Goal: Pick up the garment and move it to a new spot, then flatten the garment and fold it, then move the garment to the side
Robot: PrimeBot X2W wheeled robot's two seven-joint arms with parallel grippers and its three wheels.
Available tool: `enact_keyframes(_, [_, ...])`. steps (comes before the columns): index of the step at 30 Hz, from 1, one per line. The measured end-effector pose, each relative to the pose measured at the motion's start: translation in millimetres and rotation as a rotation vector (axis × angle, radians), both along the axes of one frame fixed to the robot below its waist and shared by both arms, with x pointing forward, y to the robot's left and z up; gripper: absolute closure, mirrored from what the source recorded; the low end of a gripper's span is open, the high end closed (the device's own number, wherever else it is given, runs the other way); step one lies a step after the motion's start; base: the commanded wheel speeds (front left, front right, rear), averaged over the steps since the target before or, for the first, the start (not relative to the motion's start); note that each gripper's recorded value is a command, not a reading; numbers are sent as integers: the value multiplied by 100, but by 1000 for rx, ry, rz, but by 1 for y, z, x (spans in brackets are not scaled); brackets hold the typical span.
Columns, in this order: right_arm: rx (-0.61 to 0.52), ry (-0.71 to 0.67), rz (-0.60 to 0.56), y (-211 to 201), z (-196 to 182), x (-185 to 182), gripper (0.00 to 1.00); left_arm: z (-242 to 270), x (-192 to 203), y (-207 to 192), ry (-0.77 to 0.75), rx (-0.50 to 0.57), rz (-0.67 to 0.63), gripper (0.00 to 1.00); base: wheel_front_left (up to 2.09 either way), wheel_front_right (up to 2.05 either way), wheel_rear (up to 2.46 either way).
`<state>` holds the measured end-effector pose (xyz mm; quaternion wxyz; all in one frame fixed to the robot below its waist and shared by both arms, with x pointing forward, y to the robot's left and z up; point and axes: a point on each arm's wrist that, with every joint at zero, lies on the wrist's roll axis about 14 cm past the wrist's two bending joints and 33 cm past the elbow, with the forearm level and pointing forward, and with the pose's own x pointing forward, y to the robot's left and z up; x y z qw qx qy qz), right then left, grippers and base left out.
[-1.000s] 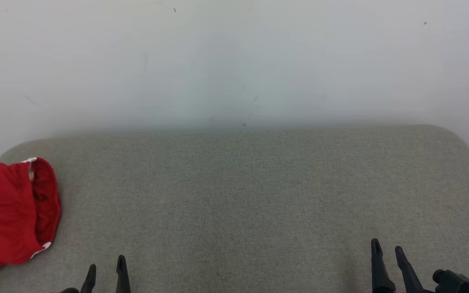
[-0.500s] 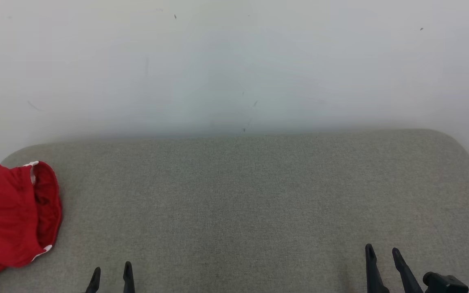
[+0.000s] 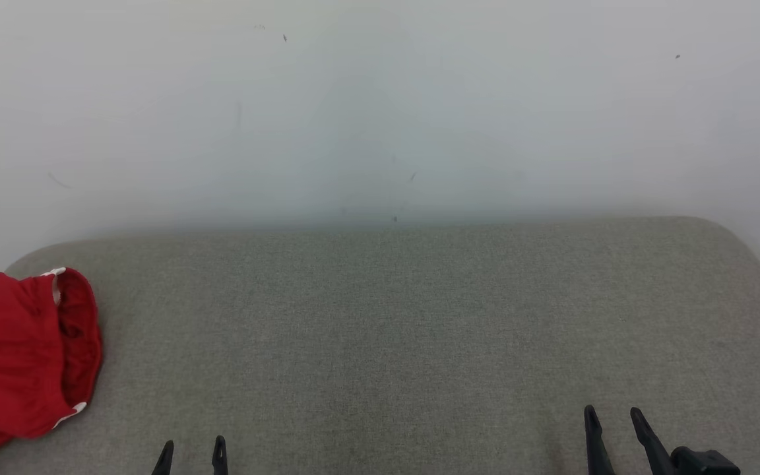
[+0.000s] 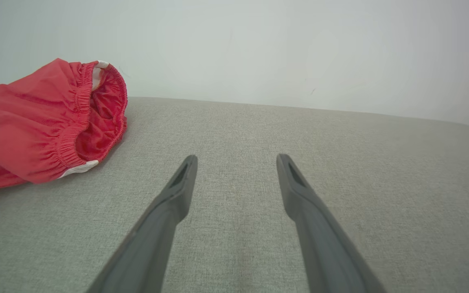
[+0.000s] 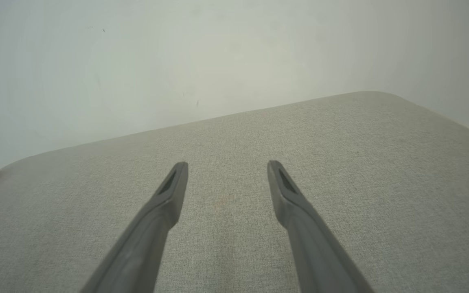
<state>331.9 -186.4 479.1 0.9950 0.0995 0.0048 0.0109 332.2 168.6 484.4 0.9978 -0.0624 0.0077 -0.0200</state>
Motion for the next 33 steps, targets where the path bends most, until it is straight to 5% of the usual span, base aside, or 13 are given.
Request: enact_keyframes(33, [-157,2,40,5,-6,-7,0,-11,-10,3,0,32,7,0,0,0,0])
